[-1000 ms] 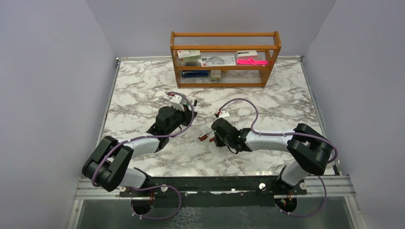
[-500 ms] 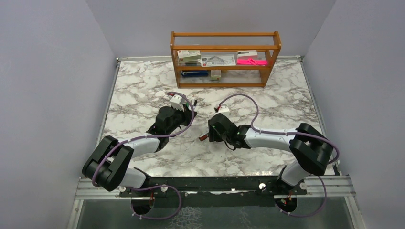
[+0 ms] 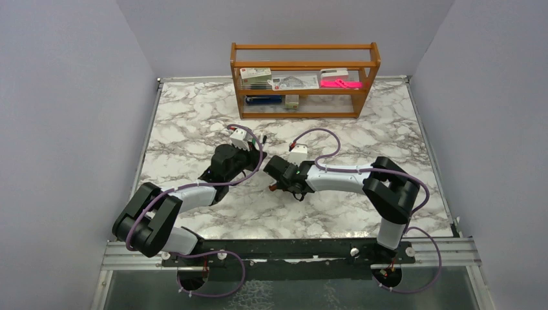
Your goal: Insert the pens into the pen caps
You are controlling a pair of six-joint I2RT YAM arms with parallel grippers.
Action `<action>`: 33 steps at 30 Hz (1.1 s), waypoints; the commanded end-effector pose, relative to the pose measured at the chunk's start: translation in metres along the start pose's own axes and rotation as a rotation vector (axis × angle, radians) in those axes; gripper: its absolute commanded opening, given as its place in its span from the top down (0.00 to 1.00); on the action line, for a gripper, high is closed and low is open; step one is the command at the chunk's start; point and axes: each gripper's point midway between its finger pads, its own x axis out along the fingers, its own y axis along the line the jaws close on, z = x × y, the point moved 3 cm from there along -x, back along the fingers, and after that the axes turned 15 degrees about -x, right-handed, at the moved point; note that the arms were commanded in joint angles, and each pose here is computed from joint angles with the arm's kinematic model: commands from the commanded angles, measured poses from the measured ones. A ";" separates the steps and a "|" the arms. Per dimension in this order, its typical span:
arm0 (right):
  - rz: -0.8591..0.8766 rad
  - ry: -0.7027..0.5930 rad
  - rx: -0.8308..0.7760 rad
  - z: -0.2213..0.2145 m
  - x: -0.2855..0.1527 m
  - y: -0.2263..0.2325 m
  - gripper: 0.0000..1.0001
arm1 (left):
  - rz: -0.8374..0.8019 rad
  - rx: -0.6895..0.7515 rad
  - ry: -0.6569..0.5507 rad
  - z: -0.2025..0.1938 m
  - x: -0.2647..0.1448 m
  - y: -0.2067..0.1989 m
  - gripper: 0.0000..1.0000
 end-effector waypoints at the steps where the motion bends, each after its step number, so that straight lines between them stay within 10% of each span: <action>1: -0.114 0.039 0.002 -0.013 -0.001 -0.007 0.46 | -0.034 -0.005 -0.011 0.004 0.001 -0.004 1.00; 6: -0.121 0.044 0.006 -0.014 -0.005 -0.007 0.56 | -0.026 -0.006 -0.015 0.004 0.000 -0.003 1.00; 8: -0.117 0.047 -0.003 -0.015 -0.006 -0.007 0.75 | -0.026 -0.007 -0.014 0.004 0.000 -0.002 1.00; 15: -0.096 0.058 -0.003 -0.019 -0.005 -0.005 0.78 | -0.030 -0.011 -0.009 0.003 0.001 -0.003 1.00; 22: -0.073 0.044 0.003 -0.016 -0.012 -0.007 0.47 | -0.030 -0.012 -0.009 0.003 0.001 -0.002 1.00; 33: -0.039 0.074 0.000 -0.024 -0.016 0.007 0.47 | -0.029 -0.017 -0.012 0.003 0.000 -0.003 1.00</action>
